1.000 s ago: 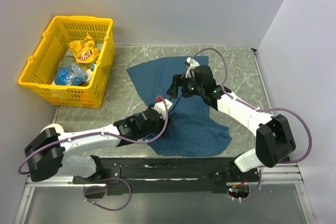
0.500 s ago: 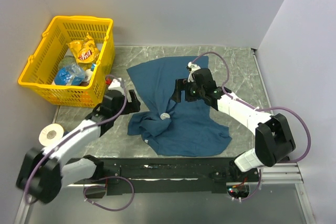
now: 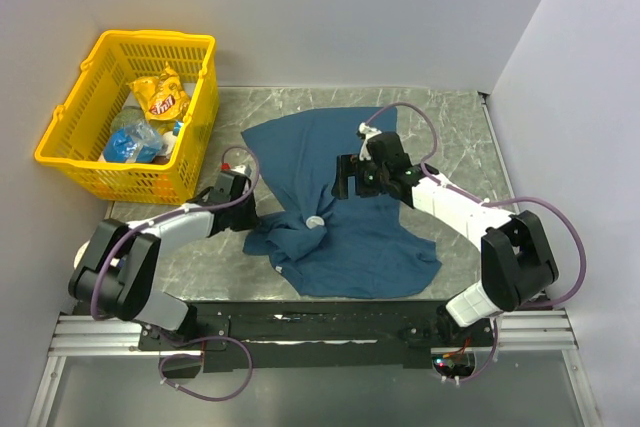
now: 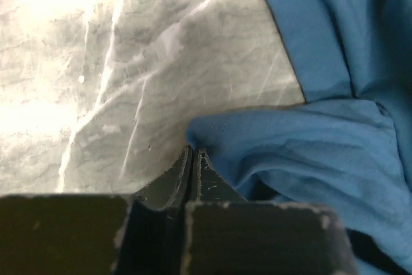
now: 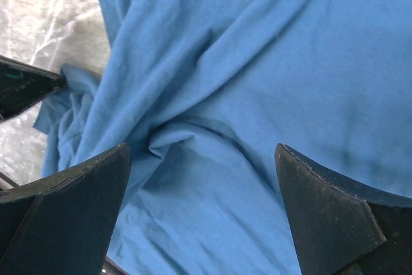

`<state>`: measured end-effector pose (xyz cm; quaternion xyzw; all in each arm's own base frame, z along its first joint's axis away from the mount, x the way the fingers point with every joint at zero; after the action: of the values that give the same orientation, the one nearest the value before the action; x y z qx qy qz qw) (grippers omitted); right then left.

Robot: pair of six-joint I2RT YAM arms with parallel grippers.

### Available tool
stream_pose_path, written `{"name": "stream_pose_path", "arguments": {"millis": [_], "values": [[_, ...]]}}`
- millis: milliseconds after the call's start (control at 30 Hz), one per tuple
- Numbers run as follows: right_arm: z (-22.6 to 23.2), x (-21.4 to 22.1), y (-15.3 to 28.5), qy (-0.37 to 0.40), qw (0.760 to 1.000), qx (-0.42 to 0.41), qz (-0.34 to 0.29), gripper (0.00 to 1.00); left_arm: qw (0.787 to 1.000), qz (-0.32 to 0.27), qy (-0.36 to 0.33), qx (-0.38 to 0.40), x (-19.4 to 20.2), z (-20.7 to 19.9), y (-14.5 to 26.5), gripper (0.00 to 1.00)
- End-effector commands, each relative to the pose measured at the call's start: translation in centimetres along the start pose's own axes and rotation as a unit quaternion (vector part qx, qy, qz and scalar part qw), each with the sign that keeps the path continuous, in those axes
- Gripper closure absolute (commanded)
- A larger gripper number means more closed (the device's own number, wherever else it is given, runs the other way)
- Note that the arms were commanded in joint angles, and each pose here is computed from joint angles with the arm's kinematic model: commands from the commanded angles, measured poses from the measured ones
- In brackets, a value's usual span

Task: Pin the brooch onto the clothing
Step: Adjust the clothes at the center of the board.

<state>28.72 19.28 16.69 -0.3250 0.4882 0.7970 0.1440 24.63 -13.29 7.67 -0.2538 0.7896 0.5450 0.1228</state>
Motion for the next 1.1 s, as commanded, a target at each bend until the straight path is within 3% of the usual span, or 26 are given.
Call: {"name": "stream_pose_path", "arguments": {"millis": [0, 167, 300, 333, 467, 600, 700, 800, 900, 933, 1000, 1067], "values": [[-0.6, -1.9, 0.4, -0.001, 1.000, 0.018, -0.018, 0.00, 0.998, 0.026, 0.008, -0.061, 0.5, 1.3, -0.2, 0.99], [-2.5, -2.6, 0.7, -0.033, 0.998, 0.044, -0.023, 0.00, 0.978, -0.030, 0.084, -0.186, -0.4, 4.7, 1.9, 0.99], [-4.0, -2.8, 0.5, -0.075, 0.996, 0.053, -0.016, 0.01, 0.958, -0.076, 0.165, -0.222, -1.9, 7.5, 3.6, 0.99], [-4.3, -2.0, 0.1, -0.074, 0.996, 0.054, 0.014, 0.03, 0.955, -0.086, 0.177, -0.222, -2.3, 7.8, 4.3, 0.99], [-4.8, -0.1, -0.2, -0.064, 0.993, 0.068, 0.070, 0.17, 0.921, -0.155, 0.225, -0.277, -3.8, 9.6, 6.7, 0.99], [-6.2, 1.0, -0.7, -0.062, 0.985, 0.117, 0.107, 0.18, 0.875, -0.212, 0.271, -0.340, -4.0, 11.0, 9.7, 0.99], [-6.7, -0.3, -1.1, -0.064, 0.983, 0.135, 0.104, 0.17, 0.862, -0.259, 0.298, -0.318, -3.8, 10.7, 12.1, 0.99], [-6.9, -2.5, -1.4, -0.069, 0.985, 0.137, 0.081, 0.16, 0.870, -0.306, 0.281, -0.265, -5.0, 9.5, 14.0, 0.99], [-7.3, -4.3, -1.8, -0.076, 0.985, 0.137, 0.068, 0.15, 0.899, -0.306, 0.239, -0.202, -6.3, 7.8, 14.5, 0.57], [-7.5, -4.8, -2.1, -0.079, 0.985, 0.137, 0.065, 0.15, 0.912, -0.290, 0.223, -0.185, -6.3, 7.3, 14.1, 0.37], [-8.0, -5.1, -2.7, -0.087, 0.985, 0.137, 0.064, 0.14, 0.920, -0.287, 0.212, -0.160, -7.2, 6.2, 13.9, 0.27], [-8.4, -5.5, -3.0, -0.095, 0.984, 0.135, 0.059, 0.14, 0.930, -0.282, 0.181, -0.153, -7.5, 4.4, 13.0, 0.24]]}}
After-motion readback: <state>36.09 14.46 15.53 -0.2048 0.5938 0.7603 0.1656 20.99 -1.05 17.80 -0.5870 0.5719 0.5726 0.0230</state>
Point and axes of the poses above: each gripper's point midway between its finger pads, its own y axis back along the fingers, its own z axis along the line the jaws close on, x = y × z, the point moved 7 cm from there along y, back along the fingers, and after that the axes turned 4 degrees about y, right-handed, at the moved point
